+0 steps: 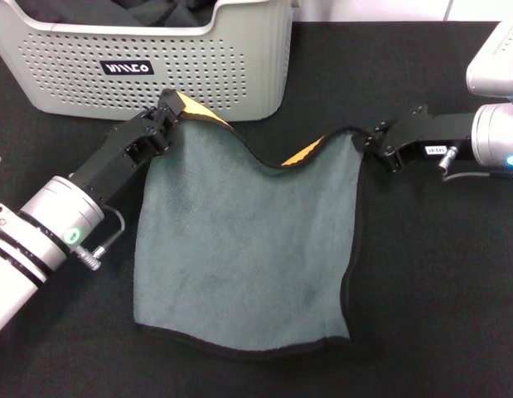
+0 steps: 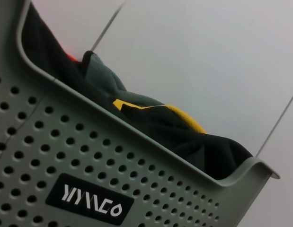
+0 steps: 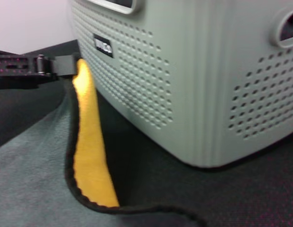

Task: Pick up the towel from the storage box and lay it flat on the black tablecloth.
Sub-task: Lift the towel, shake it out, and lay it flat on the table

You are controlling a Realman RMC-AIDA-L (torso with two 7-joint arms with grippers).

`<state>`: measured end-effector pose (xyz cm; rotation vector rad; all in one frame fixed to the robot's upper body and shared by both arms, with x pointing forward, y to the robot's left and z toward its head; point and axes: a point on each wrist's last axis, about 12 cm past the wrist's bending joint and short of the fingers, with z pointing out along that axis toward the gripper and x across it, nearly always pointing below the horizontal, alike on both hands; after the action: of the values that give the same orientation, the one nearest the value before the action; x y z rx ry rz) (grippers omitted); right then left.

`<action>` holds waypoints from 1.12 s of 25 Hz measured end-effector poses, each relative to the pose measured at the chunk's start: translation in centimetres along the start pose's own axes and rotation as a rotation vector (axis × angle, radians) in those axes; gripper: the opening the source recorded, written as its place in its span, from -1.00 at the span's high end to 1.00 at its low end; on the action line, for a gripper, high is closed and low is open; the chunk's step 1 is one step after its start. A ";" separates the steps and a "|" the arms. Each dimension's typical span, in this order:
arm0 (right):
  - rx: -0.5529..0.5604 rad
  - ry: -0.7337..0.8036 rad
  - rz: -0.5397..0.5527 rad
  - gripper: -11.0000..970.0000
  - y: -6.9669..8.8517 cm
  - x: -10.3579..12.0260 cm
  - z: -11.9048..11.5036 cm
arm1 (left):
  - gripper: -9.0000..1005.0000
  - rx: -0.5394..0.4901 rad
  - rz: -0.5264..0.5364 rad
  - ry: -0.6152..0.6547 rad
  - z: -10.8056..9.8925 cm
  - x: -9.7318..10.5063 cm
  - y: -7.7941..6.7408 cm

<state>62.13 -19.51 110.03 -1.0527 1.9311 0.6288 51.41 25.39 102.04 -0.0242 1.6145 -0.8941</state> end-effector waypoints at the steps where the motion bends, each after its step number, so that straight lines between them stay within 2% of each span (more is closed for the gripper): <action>1: 0.008 -0.002 -0.004 0.95 -0.1 -0.1 0.0 | 0.96 -0.001 -0.006 0.000 0.0 0.0 0.0; 8: 0.046 -0.006 -0.042 0.95 -0.6 -0.4 0.0 | 0.96 0.004 -0.029 -0.008 0.1 -0.1 0.0; 14: 0.040 -0.004 -0.042 0.95 -0.5 -0.5 0.0 | 0.96 0.001 -0.100 -0.004 0.9 -0.4 0.0; 20: -0.004 0.015 -0.019 0.95 0.0 0.3 -0.6 | 0.96 -0.088 -0.147 -0.002 1.3 -0.5 1.0; 24: 0.056 -0.014 0.003 0.95 -0.7 0.9 -1.9 | 0.96 -0.096 -0.145 0.011 1.8 -0.5 1.0; 28: 0.098 -0.027 -0.002 0.95 -1.3 0.6 -2.0 | 0.96 -0.094 -0.142 0.013 2.1 -0.6 1.0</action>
<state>62.17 -21.93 110.52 -0.9796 1.9173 0.5395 53.79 25.25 102.08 -0.2011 1.6822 -0.9273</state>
